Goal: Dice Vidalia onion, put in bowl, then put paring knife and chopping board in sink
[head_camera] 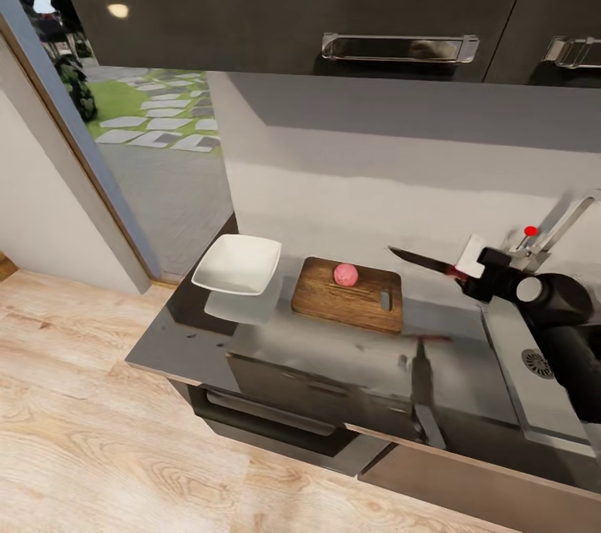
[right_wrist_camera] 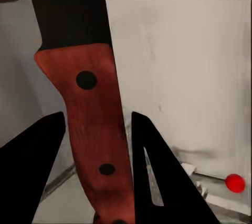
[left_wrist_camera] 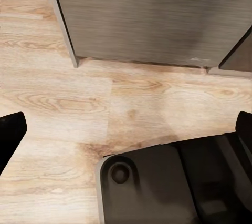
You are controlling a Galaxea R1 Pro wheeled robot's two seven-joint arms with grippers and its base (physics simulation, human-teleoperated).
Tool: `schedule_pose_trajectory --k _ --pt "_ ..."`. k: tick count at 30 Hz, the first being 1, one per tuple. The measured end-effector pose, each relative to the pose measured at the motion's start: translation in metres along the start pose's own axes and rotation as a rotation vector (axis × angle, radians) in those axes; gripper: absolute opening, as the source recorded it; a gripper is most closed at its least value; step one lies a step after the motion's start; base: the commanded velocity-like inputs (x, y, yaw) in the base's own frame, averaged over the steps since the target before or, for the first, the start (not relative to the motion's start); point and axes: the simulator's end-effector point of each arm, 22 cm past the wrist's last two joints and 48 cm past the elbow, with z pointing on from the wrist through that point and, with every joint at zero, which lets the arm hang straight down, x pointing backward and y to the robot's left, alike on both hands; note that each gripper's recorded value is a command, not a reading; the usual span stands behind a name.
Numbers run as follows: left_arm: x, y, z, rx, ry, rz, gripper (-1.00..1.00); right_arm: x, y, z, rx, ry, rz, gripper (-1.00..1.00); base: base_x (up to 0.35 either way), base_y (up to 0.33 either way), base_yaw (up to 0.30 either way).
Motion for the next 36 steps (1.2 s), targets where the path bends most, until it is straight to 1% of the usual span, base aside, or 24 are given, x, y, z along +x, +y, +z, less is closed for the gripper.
schedule_pose_trajectory --k 4,6,8,11,14,17,20,25,29,36 --pt "0.0 0.0 0.0 0.0 0.0 0.0 1.0 -0.017 0.0 0.005 0.066 0.022 -0.018 -1.0 0.0 0.0 0.0" --pt "0.0 0.0 0.0 0.0 0.0 0.0 1.0 -0.023 0.001 0.007 0.09 0.043 -0.038 -1.0 0.0 0.0 0.0" --pt "0.002 0.0 -0.001 -0.001 0.005 -0.001 1.0 -0.029 0.003 0.007 0.107 0.065 -0.046 -1.0 0.0 0.0 0.0" --pt "0.004 0.0 -0.003 -0.001 0.012 -0.003 1.0 -0.034 0.004 0.007 0.133 0.095 -0.035 -1.0 0.0 0.0 0.0" --pt "0.005 0.0 -0.003 -0.001 0.013 -0.004 1.0 -0.037 0.003 0.007 0.154 0.104 -0.022 -1.0 0.0 0.0 0.0" --pt "0.007 0.0 -0.005 -0.002 0.02 -0.006 1.0 -0.039 0.001 0.005 0.188 0.142 0.011 -1.0 0.0 0.0 0.0" --pt "0.009 -0.001 -0.006 -0.002 0.026 -0.008 1.0 -0.045 0.0 0.003 0.225 0.17 0.012 -1.0 0.0 0.0 0.0" --pt "0.011 -0.001 -0.007 -0.002 0.03 -0.01 1.0 -0.067 0.008 0.002 0.229 0.155 0.039 -1.0 0.0 0.0 0.0" --pt "0.011 0.002 -0.008 -0.002 0.032 -0.004 1.0 -0.075 0.009 0.001 0.24 0.148 0.042 -1.0 0.0 0.0 0.0" --pt "0.011 0.003 -0.008 0.0 0.033 -0.002 1.0 -0.108 0.024 0.001 0.215 0.1 0.082 -1.0 0.0 0.0 0.0"
